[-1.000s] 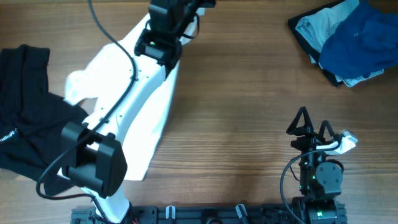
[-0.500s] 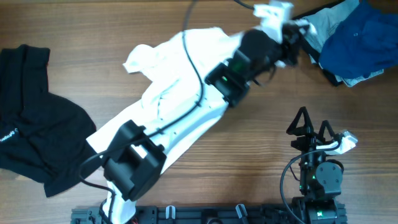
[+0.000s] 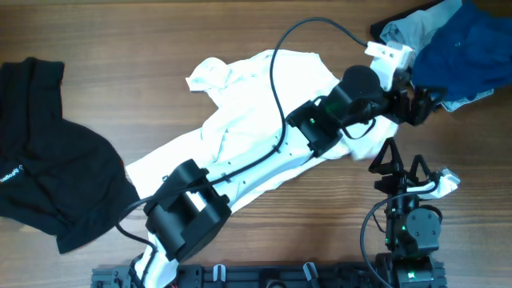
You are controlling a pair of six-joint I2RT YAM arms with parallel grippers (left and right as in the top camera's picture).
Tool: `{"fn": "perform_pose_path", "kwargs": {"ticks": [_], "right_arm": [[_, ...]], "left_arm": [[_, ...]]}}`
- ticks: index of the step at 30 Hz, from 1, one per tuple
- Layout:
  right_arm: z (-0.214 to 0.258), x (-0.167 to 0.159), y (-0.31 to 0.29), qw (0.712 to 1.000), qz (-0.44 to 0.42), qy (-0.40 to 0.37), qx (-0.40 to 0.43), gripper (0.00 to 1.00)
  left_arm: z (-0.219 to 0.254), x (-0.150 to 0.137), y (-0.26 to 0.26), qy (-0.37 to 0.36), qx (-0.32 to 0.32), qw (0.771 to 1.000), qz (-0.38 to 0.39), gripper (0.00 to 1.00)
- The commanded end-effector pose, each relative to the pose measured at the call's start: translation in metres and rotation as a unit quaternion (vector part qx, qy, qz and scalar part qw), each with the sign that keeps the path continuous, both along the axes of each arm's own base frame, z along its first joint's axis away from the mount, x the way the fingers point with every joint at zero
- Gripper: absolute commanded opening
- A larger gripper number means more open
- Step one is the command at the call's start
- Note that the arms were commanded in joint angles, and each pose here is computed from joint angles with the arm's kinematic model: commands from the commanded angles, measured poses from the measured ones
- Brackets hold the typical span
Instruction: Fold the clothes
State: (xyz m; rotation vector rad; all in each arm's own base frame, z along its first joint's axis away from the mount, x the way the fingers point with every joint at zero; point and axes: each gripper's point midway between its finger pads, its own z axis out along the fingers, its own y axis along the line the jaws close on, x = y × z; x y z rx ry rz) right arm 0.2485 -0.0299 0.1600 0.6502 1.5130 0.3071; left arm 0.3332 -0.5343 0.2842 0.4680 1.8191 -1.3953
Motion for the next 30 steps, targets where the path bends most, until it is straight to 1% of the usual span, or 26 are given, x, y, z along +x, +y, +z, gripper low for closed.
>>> {"fn": "perform_pose_path", "kwargs": {"ticks": [1, 2, 3, 4, 5, 6, 7, 9, 10, 11, 12, 13, 14, 16, 17, 19, 22, 26, 30], "right_arm": [[0.002, 0.0, 0.0, 1.0, -0.001, -0.005, 0.004, 1.0], [0.002, 0.0, 0.0, 1.0, -0.001, -0.005, 0.004, 1.0], [0.002, 0.0, 0.0, 1.0, -0.001, -0.005, 0.004, 1.0], [0.002, 0.0, 0.0, 1.0, -0.001, -0.005, 0.004, 1.0], [0.002, 0.0, 0.0, 1.0, -0.001, -0.005, 0.004, 1.0], [0.002, 0.0, 0.0, 1.0, -0.001, -0.005, 0.004, 1.0], [0.002, 0.0, 0.0, 1.0, -0.001, -0.005, 0.004, 1.0], [0.002, 0.0, 0.0, 1.0, -0.001, -0.005, 0.004, 1.0], [0.002, 0.0, 0.0, 1.0, -0.001, -0.005, 0.004, 1.0], [0.002, 0.0, 0.0, 1.0, -0.001, -0.005, 0.004, 1.0], [0.002, 0.0, 0.0, 1.0, -0.001, -0.005, 0.004, 1.0], [0.002, 0.0, 0.0, 1.0, -0.001, -0.005, 0.004, 1.0], [0.002, 0.0, 0.0, 1.0, -0.001, -0.005, 0.004, 1.0], [0.002, 0.0, 0.0, 1.0, -0.001, -0.005, 0.004, 1.0], [0.002, 0.0, 0.0, 1.0, -0.001, -0.005, 0.003, 1.0], [0.002, 0.0, 0.0, 1.0, -0.001, -0.005, 0.004, 1.0], [0.002, 0.0, 0.0, 1.0, -0.001, -0.005, 0.004, 1.0], [0.002, 0.0, 0.0, 1.0, -0.001, -0.005, 0.004, 1.0], [0.002, 0.0, 0.0, 1.0, -0.001, -0.005, 0.004, 1.0]], "left_arm": [[-0.002, 0.039, 0.027, 0.013, 0.013, 0.999, 0.034, 0.71], [-0.015, 0.055, 0.042, 0.038, 0.032, 0.997, 0.052, 0.67], [-0.028, 0.066, 0.055, 0.066, 0.048, 0.994, 0.068, 0.69], [-0.061, 0.09, 0.092, 0.139, 0.089, 0.981, 0.104, 0.69], [-0.082, 0.102, 0.119, 0.175, 0.119, 0.97, 0.123, 0.61], [-0.098, 0.111, 0.142, 0.205, 0.142, 0.958, 0.141, 0.56], [-0.113, 0.118, 0.168, 0.235, 0.164, 0.945, 0.16, 0.54], [-0.142, 0.125, 0.223, 0.301, 0.208, 0.909, 0.199, 0.5], [-0.154, 0.123, 0.246, 0.332, 0.226, 0.89, 0.213, 0.49], [-0.168, 0.113, 0.275, 0.377, 0.252, 0.862, 0.229, 0.45], [-0.177, 0.106, 0.296, 0.405, 0.27, 0.841, 0.236, 0.4], [-0.187, 0.093, 0.322, 0.443, 0.293, 0.811, 0.243, 0.36], [-0.192, 0.085, 0.335, 0.46, 0.308, 0.796, 0.245, 0.37], [-0.199, 0.068, 0.356, 0.49, 0.337, 0.765, 0.249, 0.45], [-0.201, 0.06, 0.361, 0.499, 0.35, 0.753, 0.247, 0.45], [-0.204, 0.044, 0.368, 0.516, 0.372, 0.733, 0.239, 0.47], [-0.203, 0.027, 0.383, 0.526, 0.407, 0.704, 0.251, 0.47], [-0.187, 0.019, 0.404, 0.517, 0.422, 0.69, 0.279, 0.47], [-0.164, 0.008, 0.426, 0.52, 0.415, 0.684, 0.3, 0.48]]}}
